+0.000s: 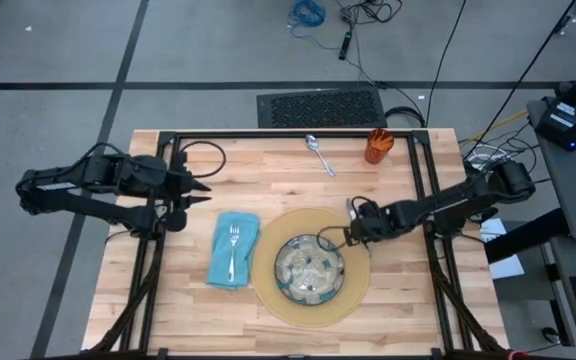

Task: Set table place
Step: Put the silver knife to the right of the brown mat

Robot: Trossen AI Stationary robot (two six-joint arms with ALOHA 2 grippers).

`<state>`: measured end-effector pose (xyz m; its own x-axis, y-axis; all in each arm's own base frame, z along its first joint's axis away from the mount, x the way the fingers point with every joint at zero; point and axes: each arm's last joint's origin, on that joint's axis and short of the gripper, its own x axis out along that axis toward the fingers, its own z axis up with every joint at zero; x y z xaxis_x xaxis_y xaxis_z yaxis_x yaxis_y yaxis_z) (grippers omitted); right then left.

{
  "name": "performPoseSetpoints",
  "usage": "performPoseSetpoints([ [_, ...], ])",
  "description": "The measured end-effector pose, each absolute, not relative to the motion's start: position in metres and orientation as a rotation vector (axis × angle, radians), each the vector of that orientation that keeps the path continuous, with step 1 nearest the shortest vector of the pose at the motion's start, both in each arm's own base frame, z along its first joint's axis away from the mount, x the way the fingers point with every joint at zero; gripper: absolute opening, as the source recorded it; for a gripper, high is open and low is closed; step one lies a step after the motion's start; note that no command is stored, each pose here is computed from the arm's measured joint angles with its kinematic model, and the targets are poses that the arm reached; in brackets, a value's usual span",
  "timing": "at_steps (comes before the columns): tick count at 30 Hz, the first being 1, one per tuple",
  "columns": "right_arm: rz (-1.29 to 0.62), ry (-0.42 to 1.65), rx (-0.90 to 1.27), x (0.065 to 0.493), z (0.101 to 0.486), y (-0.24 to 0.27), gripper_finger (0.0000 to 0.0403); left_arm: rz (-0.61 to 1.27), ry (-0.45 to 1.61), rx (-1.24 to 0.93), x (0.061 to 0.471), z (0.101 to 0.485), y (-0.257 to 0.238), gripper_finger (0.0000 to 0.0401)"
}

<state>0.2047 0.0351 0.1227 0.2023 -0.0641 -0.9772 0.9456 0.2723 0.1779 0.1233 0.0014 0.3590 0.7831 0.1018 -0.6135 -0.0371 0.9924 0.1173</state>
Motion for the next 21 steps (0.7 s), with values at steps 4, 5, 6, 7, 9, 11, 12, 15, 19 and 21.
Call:
performPoseSetpoints([
  [4,-0.908,1.123,1.046,0.201,0.123,0.051,0.0009,0.029,0.659,0.090,0.120,0.360,0.000,0.0083],
  [5,-0.907,1.127,1.048,0.200,0.123,0.055,0.0009,0.016,0.661,0.089,0.120,0.360,0.000,0.0083],
  [6,-0.910,1.130,1.052,0.199,0.123,0.058,0.0009,0.007,0.665,0.087,0.119,0.359,-0.001,0.0083],
  [7,-0.914,1.133,1.054,0.197,0.123,0.061,0.0009,0.001,0.669,0.085,0.119,0.359,-0.001,0.0083],
  [9,-0.920,1.139,1.053,0.195,0.122,0.066,0.0009,-0.012,0.674,0.084,0.119,0.359,-0.001,0.0083],
  [11,-0.929,1.147,1.052,0.192,0.123,0.071,0.0009,-0.022,0.674,0.095,0.119,0.359,-0.001,0.0083],
  [12,-0.936,1.148,1.055,0.190,0.123,0.074,0.0009,-0.028,0.674,0.094,0.119,0.359,-0.001,0.0083],
  [15,-0.954,1.146,1.074,0.185,0.122,0.082,0.0008,-0.043,0.673,0.095,0.119,0.359,-0.002,0.0083],
  [19,-0.976,1.122,1.092,0.178,0.122,0.096,0.0008,-0.045,0.673,0.097,0.119,0.359,-0.002,0.0083],
  [21,-0.990,1.085,1.116,0.175,0.122,0.102,0.0008,-0.047,0.673,0.103,0.119,0.359,-0.002,0.0083],
])
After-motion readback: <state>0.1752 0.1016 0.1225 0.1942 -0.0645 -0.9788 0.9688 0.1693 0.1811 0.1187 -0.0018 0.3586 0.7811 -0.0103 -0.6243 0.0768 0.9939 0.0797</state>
